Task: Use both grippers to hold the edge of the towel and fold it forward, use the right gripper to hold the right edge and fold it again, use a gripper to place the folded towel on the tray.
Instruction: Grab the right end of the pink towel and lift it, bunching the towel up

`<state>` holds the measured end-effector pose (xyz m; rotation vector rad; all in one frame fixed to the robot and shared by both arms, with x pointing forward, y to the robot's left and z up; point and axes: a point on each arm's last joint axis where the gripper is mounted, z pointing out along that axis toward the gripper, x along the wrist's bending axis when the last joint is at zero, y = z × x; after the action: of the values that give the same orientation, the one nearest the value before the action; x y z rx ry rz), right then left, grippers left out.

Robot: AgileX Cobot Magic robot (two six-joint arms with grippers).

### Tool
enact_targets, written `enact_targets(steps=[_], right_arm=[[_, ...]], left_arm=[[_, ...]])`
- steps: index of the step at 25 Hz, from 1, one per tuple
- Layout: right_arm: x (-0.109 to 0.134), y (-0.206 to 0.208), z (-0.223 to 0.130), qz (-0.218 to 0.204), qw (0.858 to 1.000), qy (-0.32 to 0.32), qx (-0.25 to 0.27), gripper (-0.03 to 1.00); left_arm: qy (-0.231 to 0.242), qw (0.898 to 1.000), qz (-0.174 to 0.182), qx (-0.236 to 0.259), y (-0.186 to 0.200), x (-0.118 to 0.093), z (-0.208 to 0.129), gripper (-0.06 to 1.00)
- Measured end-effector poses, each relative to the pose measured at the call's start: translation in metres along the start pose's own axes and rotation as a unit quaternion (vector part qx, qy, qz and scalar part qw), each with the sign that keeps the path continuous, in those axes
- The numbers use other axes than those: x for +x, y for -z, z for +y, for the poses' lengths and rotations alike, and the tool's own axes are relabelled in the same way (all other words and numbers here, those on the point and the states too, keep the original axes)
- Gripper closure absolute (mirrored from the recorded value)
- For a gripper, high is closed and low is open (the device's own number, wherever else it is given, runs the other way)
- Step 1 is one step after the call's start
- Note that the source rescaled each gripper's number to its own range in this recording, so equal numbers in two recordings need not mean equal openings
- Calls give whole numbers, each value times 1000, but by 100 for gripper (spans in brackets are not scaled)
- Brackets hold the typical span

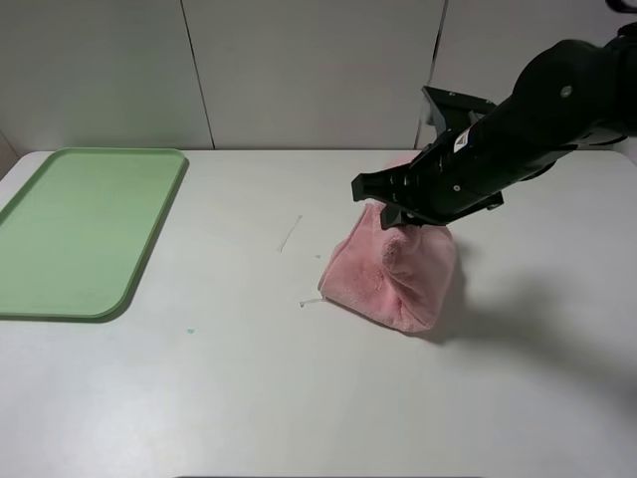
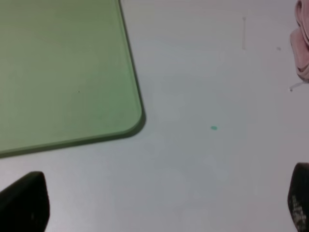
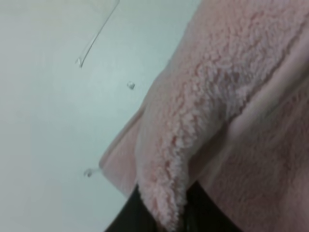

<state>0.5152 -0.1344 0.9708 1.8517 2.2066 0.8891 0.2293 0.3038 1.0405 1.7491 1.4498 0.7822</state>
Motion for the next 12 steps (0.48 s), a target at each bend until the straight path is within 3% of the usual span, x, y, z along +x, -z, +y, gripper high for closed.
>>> enact_targets(steps=[12], right_arm=[[-3,-17,-1,-5,1000,1,-5,88]], left_arm=[[0,1000,0,0,0,0,0,-5]])
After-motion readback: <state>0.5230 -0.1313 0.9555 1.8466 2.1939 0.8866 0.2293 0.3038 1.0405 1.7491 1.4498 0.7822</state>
